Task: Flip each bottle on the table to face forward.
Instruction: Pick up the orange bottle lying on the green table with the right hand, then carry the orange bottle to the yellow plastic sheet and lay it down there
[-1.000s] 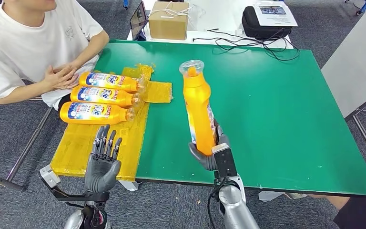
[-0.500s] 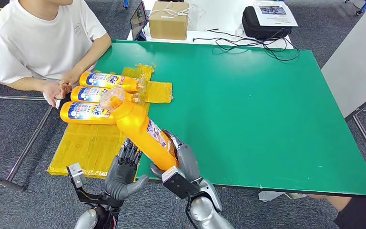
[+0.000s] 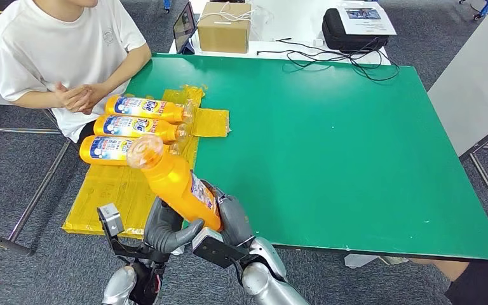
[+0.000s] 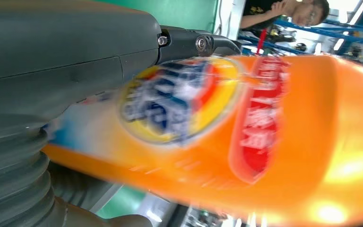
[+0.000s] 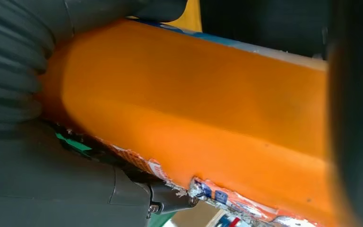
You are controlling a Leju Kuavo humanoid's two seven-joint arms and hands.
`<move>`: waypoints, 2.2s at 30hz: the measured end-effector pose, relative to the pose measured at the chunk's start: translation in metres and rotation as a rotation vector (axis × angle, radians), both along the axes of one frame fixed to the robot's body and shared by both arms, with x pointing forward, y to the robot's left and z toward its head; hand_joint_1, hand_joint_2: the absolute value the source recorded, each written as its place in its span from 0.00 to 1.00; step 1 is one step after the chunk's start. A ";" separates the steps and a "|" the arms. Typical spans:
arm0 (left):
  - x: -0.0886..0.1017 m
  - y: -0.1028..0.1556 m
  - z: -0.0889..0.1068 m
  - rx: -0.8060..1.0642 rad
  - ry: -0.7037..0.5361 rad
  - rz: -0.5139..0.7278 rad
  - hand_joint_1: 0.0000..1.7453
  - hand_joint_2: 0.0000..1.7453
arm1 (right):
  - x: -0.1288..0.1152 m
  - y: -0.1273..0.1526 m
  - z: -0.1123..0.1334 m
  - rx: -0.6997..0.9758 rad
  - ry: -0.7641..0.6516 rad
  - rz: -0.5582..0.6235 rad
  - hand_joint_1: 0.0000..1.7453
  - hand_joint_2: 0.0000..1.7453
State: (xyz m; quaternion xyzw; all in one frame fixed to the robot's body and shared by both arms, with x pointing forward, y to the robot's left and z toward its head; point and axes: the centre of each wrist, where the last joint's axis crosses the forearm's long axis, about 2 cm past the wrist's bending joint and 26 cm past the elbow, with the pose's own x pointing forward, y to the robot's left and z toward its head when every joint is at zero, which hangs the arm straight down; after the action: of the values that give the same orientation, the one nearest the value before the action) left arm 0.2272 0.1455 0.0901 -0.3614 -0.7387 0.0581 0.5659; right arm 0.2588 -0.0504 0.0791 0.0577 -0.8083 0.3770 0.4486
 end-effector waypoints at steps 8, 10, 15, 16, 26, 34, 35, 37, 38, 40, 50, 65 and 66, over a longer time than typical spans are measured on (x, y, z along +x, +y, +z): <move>0.003 -0.002 -0.002 0.016 0.006 0.013 0.00 1.00 | 0.005 0.000 -0.003 -0.047 -0.005 0.026 1.00 1.00; 0.003 -0.002 -0.003 0.017 0.007 0.012 0.00 1.00 | 0.006 0.000 -0.003 -0.052 -0.004 0.027 1.00 1.00; 0.003 -0.002 -0.003 0.019 0.009 0.011 0.00 1.00 | 0.007 0.000 -0.004 -0.059 -0.002 0.030 1.00 1.00; 0.003 -0.002 -0.003 0.019 0.009 0.011 0.00 1.00 | 0.007 0.000 -0.004 -0.060 -0.002 0.030 1.00 1.00; 0.005 -0.001 -0.004 0.024 0.010 0.027 0.00 1.00 | 0.005 0.002 -0.006 -0.074 -0.001 0.051 1.00 1.00; 0.009 0.001 -0.005 0.041 0.000 0.028 0.98 1.00 | 0.005 0.005 -0.005 -0.109 -0.018 0.087 0.97 1.00; 0.009 0.002 -0.006 0.039 -0.003 0.023 1.00 1.00 | 0.006 0.006 -0.005 -0.110 -0.020 0.096 0.91 1.00; 0.010 0.006 -0.008 0.001 -0.014 0.000 1.00 1.00 | 0.006 0.009 -0.003 -0.094 -0.010 0.133 0.51 1.00; 0.010 0.011 -0.010 -0.024 -0.022 -0.015 1.00 1.00 | 0.007 0.011 -0.002 -0.079 0.005 0.161 0.29 1.00; 0.010 0.020 -0.013 -0.062 -0.044 -0.048 1.00 1.00 | 0.006 0.015 0.000 -0.045 0.045 0.218 0.00 0.50; 0.019 0.029 -0.010 -0.049 -0.076 -0.095 1.00 1.00 | -0.001 0.020 -0.001 0.025 0.085 0.225 0.00 0.00; 0.031 0.018 -0.001 0.065 -0.101 -0.054 1.00 1.00 | -0.009 0.008 -0.003 0.097 0.041 0.154 0.00 0.00; 0.033 0.021 0.000 0.127 -0.111 -0.020 1.00 1.00 | -0.011 0.007 -0.003 0.094 0.030 0.144 0.00 0.00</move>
State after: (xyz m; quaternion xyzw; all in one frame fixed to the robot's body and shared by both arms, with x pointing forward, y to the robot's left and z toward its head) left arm 0.2604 0.1660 0.0898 -0.3346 -0.7676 -0.0148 0.5465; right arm 0.2480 -0.0435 0.0758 0.1422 -0.8121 0.3690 0.4292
